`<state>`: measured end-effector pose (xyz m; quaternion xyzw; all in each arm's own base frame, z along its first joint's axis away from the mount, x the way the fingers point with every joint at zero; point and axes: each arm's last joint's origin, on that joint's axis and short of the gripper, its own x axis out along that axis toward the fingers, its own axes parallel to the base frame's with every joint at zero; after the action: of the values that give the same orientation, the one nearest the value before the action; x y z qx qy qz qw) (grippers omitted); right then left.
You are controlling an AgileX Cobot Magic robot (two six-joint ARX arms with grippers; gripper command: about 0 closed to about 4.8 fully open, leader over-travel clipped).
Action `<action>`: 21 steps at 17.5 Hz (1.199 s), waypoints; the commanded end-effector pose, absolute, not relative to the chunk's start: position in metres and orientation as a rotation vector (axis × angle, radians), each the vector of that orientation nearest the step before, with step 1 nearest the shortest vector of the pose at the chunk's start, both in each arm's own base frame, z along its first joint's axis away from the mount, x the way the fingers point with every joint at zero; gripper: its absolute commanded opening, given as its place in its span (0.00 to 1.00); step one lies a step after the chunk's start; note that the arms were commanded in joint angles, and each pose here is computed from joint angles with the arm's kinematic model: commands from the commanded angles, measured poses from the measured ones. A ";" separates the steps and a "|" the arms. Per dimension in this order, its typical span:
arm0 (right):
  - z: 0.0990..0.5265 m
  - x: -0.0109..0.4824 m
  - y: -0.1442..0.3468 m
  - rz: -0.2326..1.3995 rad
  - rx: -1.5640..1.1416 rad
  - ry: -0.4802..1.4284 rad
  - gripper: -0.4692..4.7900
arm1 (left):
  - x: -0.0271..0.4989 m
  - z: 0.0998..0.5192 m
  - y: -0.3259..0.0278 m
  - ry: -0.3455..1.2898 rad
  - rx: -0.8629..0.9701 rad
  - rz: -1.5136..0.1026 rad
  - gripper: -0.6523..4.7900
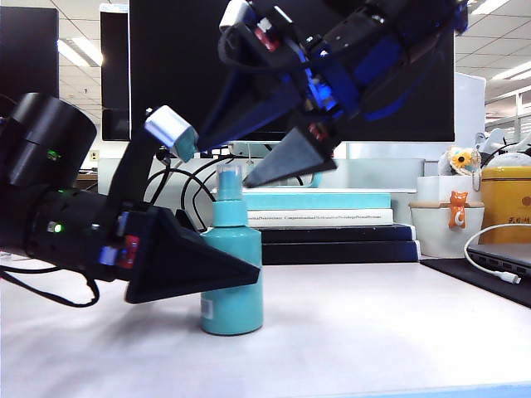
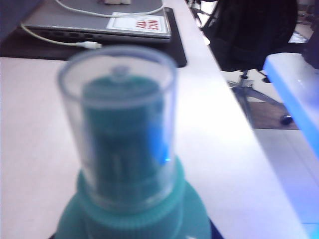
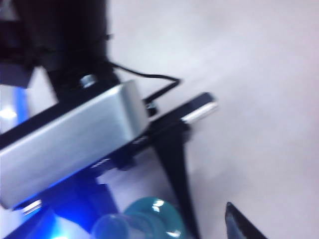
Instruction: Pick up the sprayer with the left hand, pick up its lid with the right hand then put the lid on the sprayer.
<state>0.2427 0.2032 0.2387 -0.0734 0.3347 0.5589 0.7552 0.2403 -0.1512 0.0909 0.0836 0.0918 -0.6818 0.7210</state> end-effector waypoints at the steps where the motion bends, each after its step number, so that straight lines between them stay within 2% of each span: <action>1: 0.254 0.239 0.196 1.169 -0.227 0.652 1.00 | 0.241 0.088 -0.150 0.236 0.204 -1.447 0.51; 2: 0.258 0.237 0.192 1.150 -0.241 0.646 1.00 | 0.242 0.088 -0.150 0.236 0.210 -1.432 0.51; 4: 0.269 0.236 0.179 1.104 -0.234 0.632 1.00 | 0.242 0.089 -0.151 0.218 0.217 -1.422 0.76; 5: 0.272 0.236 0.174 1.089 -0.229 0.621 1.00 | 0.243 0.090 -0.151 0.206 0.217 -1.420 0.83; 7: 0.279 0.236 0.166 1.067 -0.222 0.600 1.00 | 0.244 0.094 -0.152 0.175 0.219 -1.416 0.84; 8: 0.283 0.236 0.159 1.044 -0.219 0.591 1.00 | 0.245 0.097 -0.152 0.166 0.203 -1.404 1.00; 12: 0.287 0.241 0.141 0.979 -0.198 0.601 1.00 | 0.244 0.110 -0.151 0.166 0.204 -1.384 1.00; 16: 0.291 0.246 0.121 0.924 -0.186 0.586 1.00 | 0.230 0.116 -0.141 0.321 0.359 -1.351 1.00; 18: 0.294 0.247 0.117 0.907 -0.184 0.570 1.00 | 0.225 0.120 -0.133 0.417 0.473 -1.225 1.00; 21: 0.297 0.246 0.114 0.893 -0.183 0.556 1.00 | 0.225 0.144 -0.122 0.388 0.536 -1.080 1.00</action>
<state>0.2465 0.1157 0.2919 -0.0864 0.2788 0.4274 0.8556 0.2238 -0.1255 0.1345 0.2440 0.1967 -0.5169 0.7966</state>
